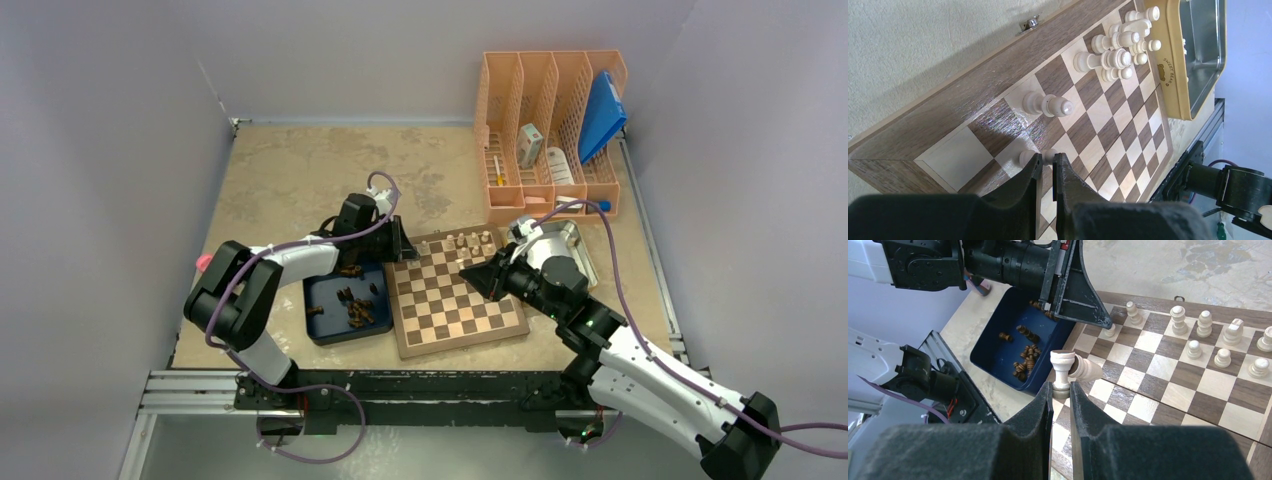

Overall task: Set up the chess pieces on the board
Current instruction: Place the chess piece on the chessboard.

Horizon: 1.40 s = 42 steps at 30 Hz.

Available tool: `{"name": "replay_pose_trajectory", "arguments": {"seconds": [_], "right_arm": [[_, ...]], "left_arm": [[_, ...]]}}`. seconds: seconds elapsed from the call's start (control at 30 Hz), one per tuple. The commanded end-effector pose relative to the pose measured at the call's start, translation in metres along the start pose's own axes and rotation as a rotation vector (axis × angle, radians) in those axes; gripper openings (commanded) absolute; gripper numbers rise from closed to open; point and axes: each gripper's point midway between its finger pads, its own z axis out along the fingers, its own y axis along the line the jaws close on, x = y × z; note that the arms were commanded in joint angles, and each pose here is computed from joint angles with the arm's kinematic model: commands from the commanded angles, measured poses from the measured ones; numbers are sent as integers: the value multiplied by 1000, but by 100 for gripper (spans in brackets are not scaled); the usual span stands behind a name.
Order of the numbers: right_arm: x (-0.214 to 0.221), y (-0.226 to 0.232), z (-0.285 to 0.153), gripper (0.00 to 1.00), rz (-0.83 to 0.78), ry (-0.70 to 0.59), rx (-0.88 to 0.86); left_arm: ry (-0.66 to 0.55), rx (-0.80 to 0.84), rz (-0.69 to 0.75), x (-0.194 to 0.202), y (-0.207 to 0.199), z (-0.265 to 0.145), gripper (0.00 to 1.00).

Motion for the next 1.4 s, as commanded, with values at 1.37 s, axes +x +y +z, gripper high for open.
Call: {"name": "replay_pose_trajectory", "arguments": {"seconds": [1.37], "right_arm": [[-17, 11, 1, 0, 12, -58, -33]], "left_arm": [[-48, 54, 112, -30, -41, -34, 27]]}}
